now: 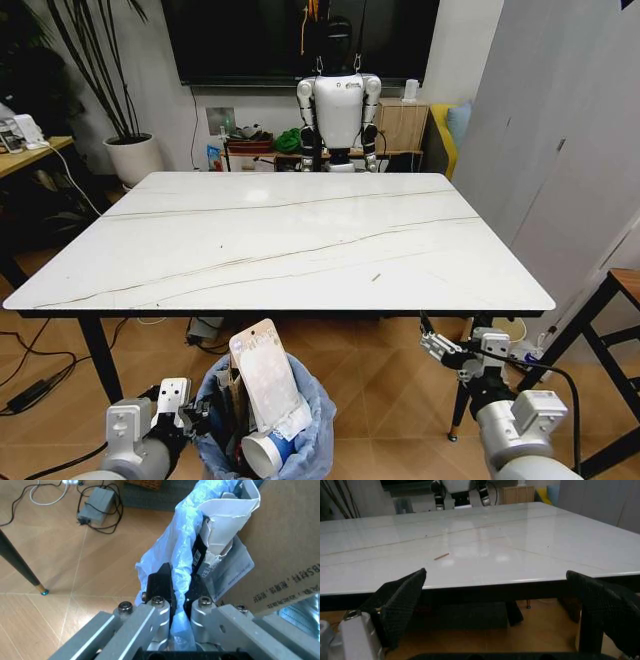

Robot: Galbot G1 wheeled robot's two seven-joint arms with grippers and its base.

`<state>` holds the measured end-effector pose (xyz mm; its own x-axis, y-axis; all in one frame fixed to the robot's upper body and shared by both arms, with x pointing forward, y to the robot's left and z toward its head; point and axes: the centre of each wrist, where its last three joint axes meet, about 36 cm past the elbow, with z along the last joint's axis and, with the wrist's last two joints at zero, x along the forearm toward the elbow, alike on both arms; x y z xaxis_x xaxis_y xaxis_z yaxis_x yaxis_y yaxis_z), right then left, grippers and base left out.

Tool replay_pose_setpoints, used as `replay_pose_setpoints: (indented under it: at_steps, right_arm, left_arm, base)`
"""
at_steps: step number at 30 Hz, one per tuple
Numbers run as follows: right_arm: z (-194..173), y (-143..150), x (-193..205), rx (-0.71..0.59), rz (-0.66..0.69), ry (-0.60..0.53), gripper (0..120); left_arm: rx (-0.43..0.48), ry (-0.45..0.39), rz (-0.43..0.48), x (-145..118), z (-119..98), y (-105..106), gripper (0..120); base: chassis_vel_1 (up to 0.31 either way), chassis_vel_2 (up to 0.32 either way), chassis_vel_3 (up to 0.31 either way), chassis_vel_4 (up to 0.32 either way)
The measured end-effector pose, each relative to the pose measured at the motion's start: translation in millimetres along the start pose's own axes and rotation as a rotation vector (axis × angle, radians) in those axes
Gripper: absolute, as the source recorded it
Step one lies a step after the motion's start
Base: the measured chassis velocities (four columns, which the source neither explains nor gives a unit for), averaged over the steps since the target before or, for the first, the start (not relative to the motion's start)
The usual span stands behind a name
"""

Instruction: Pick up the trash bin and place the trash from the table into it.

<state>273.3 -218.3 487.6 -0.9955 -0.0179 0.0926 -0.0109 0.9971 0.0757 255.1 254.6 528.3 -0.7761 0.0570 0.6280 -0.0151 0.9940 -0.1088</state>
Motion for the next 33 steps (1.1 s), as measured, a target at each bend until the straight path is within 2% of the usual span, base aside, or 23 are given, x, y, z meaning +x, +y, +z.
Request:
replay_pose_setpoints:
  at_steps: [17,33]
  right_arm:
    - [13.5,0.2,-0.6,0.01,0.02,0.024,100]
    - [19.8,1.8,-5.0,0.002,0.02,0.034,100]
  left_arm:
    - [0.143,-0.009,-0.043,0.5,4.4,15.2,0]
    - [0.17,0.016,-0.067,-2.0,12.3,19.3,0]
  base:
    - [0.0,0.0,0.0,0.0]
    - [0.0,0.0,0.0,0.0]
